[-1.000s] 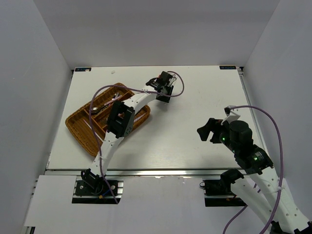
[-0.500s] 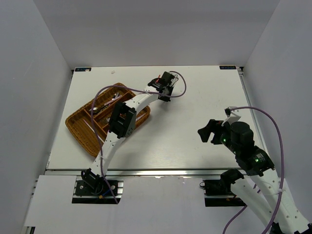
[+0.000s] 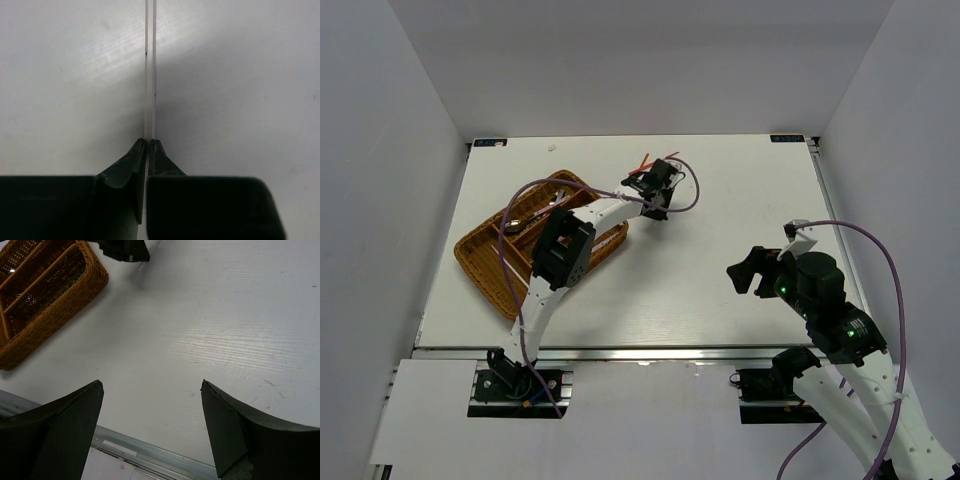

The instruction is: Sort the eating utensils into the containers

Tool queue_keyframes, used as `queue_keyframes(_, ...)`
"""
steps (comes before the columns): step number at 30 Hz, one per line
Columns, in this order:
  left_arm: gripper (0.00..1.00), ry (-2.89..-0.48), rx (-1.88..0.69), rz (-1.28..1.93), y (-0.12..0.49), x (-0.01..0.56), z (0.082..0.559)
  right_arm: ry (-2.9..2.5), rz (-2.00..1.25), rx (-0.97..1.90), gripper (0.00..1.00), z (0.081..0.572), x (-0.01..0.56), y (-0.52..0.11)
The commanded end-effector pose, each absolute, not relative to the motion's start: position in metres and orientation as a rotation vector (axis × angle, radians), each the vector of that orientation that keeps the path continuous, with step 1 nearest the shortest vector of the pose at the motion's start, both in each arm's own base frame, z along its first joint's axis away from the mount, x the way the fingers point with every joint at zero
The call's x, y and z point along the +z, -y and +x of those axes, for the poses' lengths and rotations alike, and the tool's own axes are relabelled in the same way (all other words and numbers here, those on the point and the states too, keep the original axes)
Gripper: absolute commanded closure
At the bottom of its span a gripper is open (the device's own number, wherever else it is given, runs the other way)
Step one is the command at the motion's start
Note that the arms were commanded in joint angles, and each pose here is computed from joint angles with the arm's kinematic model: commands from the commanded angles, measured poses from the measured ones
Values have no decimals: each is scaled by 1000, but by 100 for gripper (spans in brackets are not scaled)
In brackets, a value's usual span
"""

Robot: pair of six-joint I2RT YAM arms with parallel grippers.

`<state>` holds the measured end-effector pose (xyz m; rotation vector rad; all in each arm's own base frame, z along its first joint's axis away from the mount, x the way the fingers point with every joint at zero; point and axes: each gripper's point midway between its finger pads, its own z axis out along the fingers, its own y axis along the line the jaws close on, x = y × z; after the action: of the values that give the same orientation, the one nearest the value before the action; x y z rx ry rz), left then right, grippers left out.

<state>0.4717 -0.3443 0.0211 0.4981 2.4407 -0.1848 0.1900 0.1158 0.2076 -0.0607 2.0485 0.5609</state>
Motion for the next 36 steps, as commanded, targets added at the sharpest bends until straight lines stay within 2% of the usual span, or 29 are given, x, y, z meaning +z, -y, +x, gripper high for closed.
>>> queue_keyframes(1, 100, -2411, -302, 452, 360, 59, 442, -1994, -85, 588, 17, 190, 228, -118)
queue_keyframes(2, 100, -2356, -350, 425, 364, 90, 440, -1993, -84, 587, 17, 189, 228, -118)
queue_keyframes(5, 100, -2282, -412, 398, 367, 121, 428, -1993, -82, 590, 16, 189, 227, -118)
queue_keyframes(14, 100, -2261, -432, 346, 355, 139, 401, -1991, -87, 605, 17, 189, 229, -121)
queue_keyframes(15, 100, -2228, -435, 317, 351, 155, 401, -1993, -83, 607, 16, 190, 228, -121)
queue_keyframes(20, 100, -2142, -211, -33, 277, 184, 395, -1990, -88, 611, 16, 190, 229, -122)
queue_keyframes(22, 100, -2061, -233, -172, 245, 216, 384, -1986, -94, 620, 17, 190, 230, -124)
queue_keyframes(24, 100, -2060, -198, -344, 200, 199, 375, -1985, -101, 633, 17, 191, 231, -127)
queue_keyframes(25, 100, -2011, -221, -416, 179, 216, 366, -1983, -101, 634, 17, 191, 231, -127)
queue_keyframes(26, 100, -2019, -169, -510, 148, 195, 359, -1984, -122, 667, 17, 189, 232, -132)
queue_keyframes(28, 100, -1988, -104, -629, 106, 190, 342, -1986, -128, 678, 17, 189, 232, -135)
queue_keyframes(29, 100, -1919, -140, -694, 87, 207, 330, -1984, -135, 685, 17, 189, 233, -136)
queue_keyframes(30, 100, -1928, -89, -740, 65, 189, 318, -1982, -135, 683, 17, 189, 232, -135)
queue_keyframes(33, 100, -1963, -100, -681, 58, 183, 306, -1975, -121, 671, 17, 193, 229, -134)
queue_keyframes(36, 100, -2061, -154, -575, 77, 174, 306, -2002, -104, 690, 15, 199, 219, -141)
